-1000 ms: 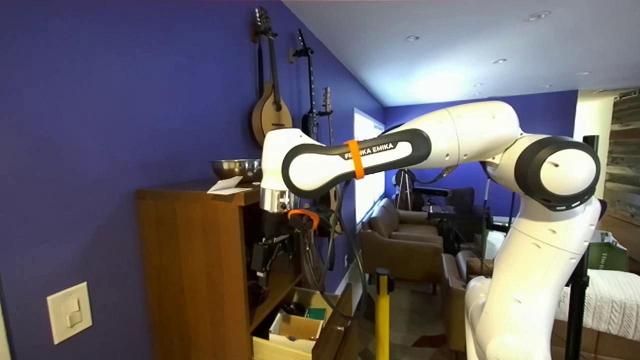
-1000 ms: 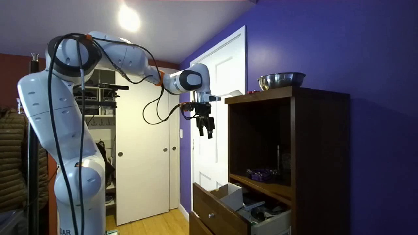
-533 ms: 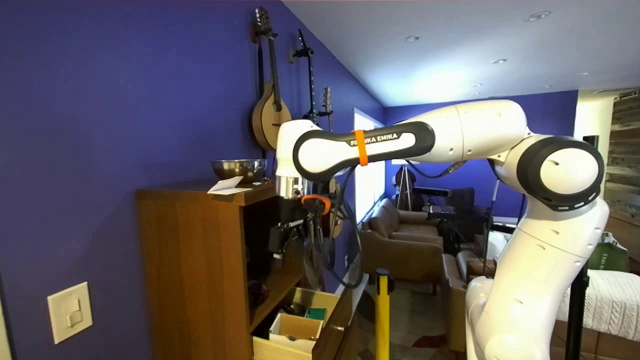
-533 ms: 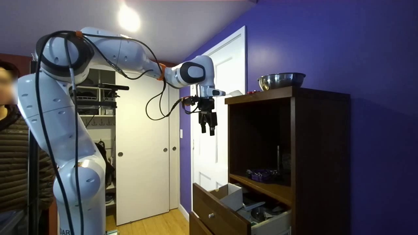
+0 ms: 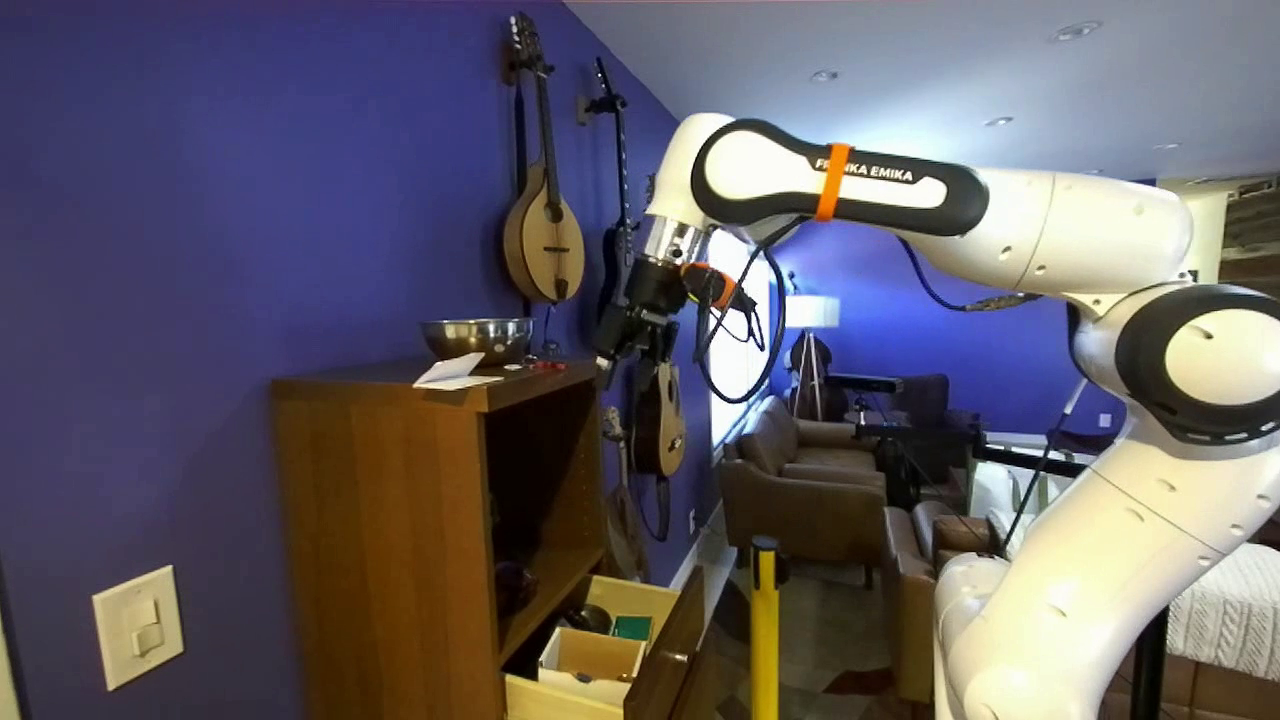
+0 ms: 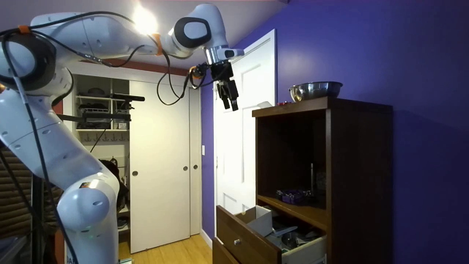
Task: Pick up the keys and put them in the open drawer
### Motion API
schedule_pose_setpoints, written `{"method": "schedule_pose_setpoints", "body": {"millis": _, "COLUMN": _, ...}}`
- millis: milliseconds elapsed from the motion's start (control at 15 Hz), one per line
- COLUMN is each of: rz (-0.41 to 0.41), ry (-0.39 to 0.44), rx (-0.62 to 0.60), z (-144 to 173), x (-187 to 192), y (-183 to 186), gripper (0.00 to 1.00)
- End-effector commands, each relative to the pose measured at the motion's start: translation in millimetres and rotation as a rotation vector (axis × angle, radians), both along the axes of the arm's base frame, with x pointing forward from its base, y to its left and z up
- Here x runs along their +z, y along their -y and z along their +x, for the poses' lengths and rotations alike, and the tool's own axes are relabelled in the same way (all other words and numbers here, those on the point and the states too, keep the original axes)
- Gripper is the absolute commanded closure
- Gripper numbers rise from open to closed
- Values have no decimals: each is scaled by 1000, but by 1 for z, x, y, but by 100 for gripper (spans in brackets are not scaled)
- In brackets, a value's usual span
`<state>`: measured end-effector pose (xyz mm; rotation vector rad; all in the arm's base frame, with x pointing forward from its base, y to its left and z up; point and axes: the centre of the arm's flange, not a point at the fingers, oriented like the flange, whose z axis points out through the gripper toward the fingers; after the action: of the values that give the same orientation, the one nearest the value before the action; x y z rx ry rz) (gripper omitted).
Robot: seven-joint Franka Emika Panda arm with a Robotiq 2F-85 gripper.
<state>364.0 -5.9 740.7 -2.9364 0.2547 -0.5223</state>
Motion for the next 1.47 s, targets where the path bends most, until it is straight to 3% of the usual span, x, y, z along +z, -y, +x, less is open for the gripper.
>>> {"method": "schedule_pose_setpoints", "body": {"millis": 0, "rz": 11, "ry": 205, "rx": -54, "z": 6, "x": 38, "y": -24, "gripper": 0}}
{"method": "schedule_pose_setpoints", "body": {"millis": 200, "rz": -72, "ry": 388, "rx": -66, "z": 32, "x": 54, "y": -49, "gripper": 0}}
{"method": "schedule_pose_setpoints", "body": {"millis": 400, "rz": -221, "ry": 484, "rx": -81, "z": 70, "x": 59, "y": -45, "gripper": 0}}
{"method": "schedule_pose_setpoints", "body": {"millis": 467, "rz": -288, "ry": 475, "rx": -75, "z": 76, "x": 57, "y": -37, "gripper": 0}}
{"method": "schedule_pose_setpoints", "body": {"millis": 533, "rz": -305, "ry": 455, "rx": -74, "z": 84, "x": 59, "y": -18, "gripper": 0}}
{"method": "schedule_pose_setpoints", "body": {"millis": 733, "rz": -263, "ry": 393, "rx": -99, "z": 88, "x": 62, "y": 32, "gripper": 0}}
{"method": "schedule_pose_setpoints", "body": {"millis": 800, "rz": -277, "ry": 416, "rx": -98, "z": 83, "x": 43, "y": 9, "gripper": 0}}
{"method": "schedule_pose_setpoints", "body": {"millis": 1000, "rz": -282, "ry": 402, "rx": -116, "z": 84, "x": 49, "y": 36, "gripper": 0}}
{"method": "schedule_pose_setpoints", "body": {"millis": 1200, "rz": -348, "ry": 386, "rx": 22, "z": 92, "x": 34, "y": 36, "gripper": 0}}
{"method": "schedule_pose_setpoints", "body": {"millis": 1400, "rz": -350, "ry": 361, "rx": 132, "z": 104, "x": 21, "y": 39, "gripper": 0}}
